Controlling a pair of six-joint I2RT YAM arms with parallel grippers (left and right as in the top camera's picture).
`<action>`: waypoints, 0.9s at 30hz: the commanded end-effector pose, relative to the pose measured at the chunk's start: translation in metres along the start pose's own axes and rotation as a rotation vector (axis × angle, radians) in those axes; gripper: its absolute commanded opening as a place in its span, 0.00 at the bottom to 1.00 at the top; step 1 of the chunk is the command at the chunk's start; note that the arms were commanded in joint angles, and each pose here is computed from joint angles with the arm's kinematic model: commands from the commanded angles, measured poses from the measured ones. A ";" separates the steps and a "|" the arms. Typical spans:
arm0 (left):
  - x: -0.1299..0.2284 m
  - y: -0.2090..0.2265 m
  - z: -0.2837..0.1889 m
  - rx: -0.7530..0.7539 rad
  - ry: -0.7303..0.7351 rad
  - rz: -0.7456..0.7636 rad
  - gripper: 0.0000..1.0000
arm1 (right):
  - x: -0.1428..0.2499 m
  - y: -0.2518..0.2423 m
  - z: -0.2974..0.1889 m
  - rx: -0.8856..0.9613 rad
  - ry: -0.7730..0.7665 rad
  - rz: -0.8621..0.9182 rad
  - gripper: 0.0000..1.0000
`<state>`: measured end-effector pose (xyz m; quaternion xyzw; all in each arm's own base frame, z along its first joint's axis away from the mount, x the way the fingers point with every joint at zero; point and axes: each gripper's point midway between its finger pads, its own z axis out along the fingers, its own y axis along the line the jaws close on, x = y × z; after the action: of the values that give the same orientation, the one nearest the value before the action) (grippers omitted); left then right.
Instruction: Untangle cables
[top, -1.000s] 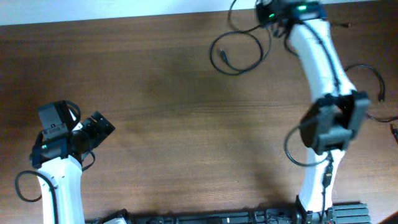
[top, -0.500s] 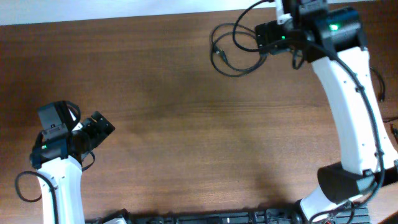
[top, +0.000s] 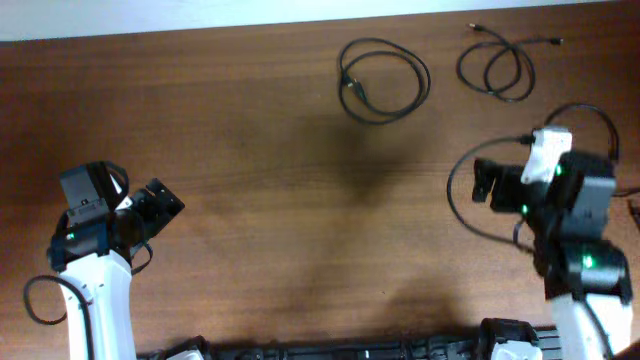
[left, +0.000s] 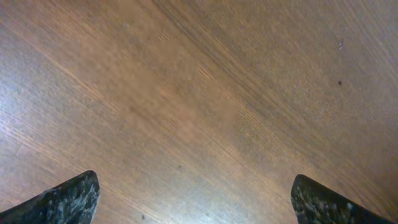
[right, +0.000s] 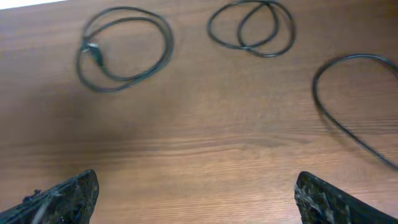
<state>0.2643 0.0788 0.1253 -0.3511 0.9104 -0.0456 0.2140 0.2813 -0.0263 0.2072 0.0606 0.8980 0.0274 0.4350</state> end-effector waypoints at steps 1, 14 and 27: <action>-0.004 -0.002 -0.004 0.012 -0.014 -0.015 0.99 | 0.000 0.018 -0.027 -0.097 -0.090 -0.017 0.99; -0.004 -0.002 -0.004 0.012 -0.014 -0.015 0.99 | 0.030 0.015 0.017 -0.118 0.116 0.024 0.99; -0.004 -0.002 -0.004 0.012 -0.014 -0.015 0.99 | 0.014 0.031 -0.069 -0.137 -0.140 -0.065 0.99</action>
<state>0.2650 0.0791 0.1260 -0.3511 0.9100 -0.0455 0.2158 0.2245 0.0064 0.2341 0.0088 0.8709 0.0752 0.4856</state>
